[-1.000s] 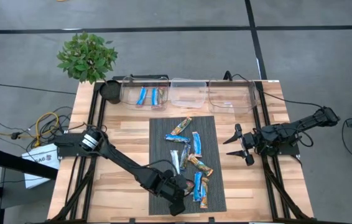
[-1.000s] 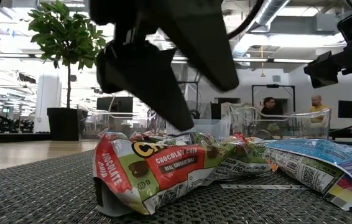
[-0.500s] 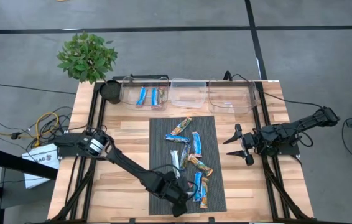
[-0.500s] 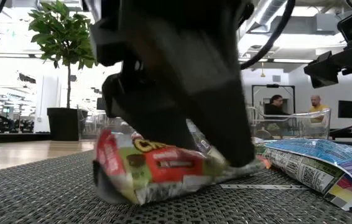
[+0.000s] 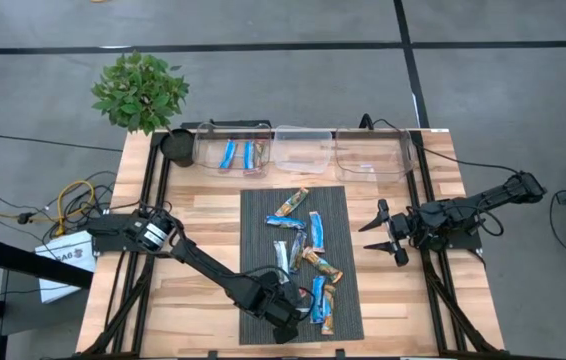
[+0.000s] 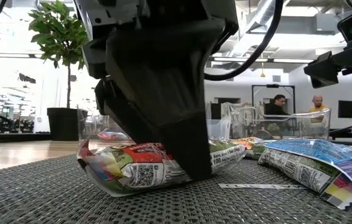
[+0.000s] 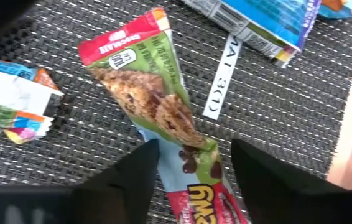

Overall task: Pick and place Granola Bars by type
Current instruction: Put the red granola bar into the left transparent bin

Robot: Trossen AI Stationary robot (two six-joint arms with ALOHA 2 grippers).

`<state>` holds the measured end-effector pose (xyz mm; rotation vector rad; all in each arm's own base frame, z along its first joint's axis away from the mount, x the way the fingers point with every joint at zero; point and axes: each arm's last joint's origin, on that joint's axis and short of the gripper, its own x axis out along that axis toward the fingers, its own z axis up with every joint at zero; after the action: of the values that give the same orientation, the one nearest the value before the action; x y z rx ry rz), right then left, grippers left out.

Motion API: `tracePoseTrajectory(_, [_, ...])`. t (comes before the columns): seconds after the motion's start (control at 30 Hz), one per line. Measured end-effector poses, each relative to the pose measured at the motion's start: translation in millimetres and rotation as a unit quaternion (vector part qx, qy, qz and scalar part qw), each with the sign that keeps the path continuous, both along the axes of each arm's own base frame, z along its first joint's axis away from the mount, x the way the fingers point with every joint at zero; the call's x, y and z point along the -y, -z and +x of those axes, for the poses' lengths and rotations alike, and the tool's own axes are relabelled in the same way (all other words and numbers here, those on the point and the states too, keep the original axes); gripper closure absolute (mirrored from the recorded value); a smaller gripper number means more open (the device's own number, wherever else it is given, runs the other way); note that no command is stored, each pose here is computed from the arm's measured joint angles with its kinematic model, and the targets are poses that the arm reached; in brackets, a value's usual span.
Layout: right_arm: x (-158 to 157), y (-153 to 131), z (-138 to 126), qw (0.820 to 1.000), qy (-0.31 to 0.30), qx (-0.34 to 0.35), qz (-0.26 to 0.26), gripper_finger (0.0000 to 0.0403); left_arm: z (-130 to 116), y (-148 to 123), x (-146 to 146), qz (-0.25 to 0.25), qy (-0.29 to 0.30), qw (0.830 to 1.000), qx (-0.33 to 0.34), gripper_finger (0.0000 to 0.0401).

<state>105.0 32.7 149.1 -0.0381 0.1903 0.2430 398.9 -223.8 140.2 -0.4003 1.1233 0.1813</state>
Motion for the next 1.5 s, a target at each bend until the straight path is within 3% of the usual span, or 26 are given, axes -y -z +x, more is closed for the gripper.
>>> tracePoseTrajectory(0.27, [0.0, 0.0, 0.0, 1.0, 0.0, 0.0, 0.0, 0.0182, 0.3, 0.7, -0.1, 0.0, 0.005, 1.0, 0.001, 0.0335])
tracePoseTrajectory(0.47, [0.0, 0.1, 0.0, 1.0, 0.0, 0.0, 0.0, 0.0182, 2.1, -2.5, 6.6, -0.002, 0.035, 0.999, 0.029, 0.038])
tracePoseTrajectory(0.67, [0.0, 0.0, 0.0, 1.0, 0.0, 0.0, 0.0, 0.0182, 1.0, -22.6, 13.6, 0.016, 0.062, 0.994, 0.087, 0.038])
tracePoseTrajectory(0.87, [0.0, 0.2, 0.0, 1.0, 0.0, 0.0, 0.0, 0.0182, -2.2, -53.0, 14.3, 0.07, 0.059, 0.983, 0.158, 0.0374])
tracePoseTrajectory(1.17, [0.0, 0.0, 0.0, 1.0, 0.0, 0.0, 0.0, 0.0182, -9.2, -112.6, 5.0, 0.146, 0.03, 0.951, 0.269, 0.0383])
tracePoseTrajectory(1.5, [0.0, 0.1, 0.0, 1.0, 0.0, 0.0, 0.0, 0.0182, -29.5, -171.0, -12.3, 0.204, -0.023, 0.92, 0.333, 0.038])
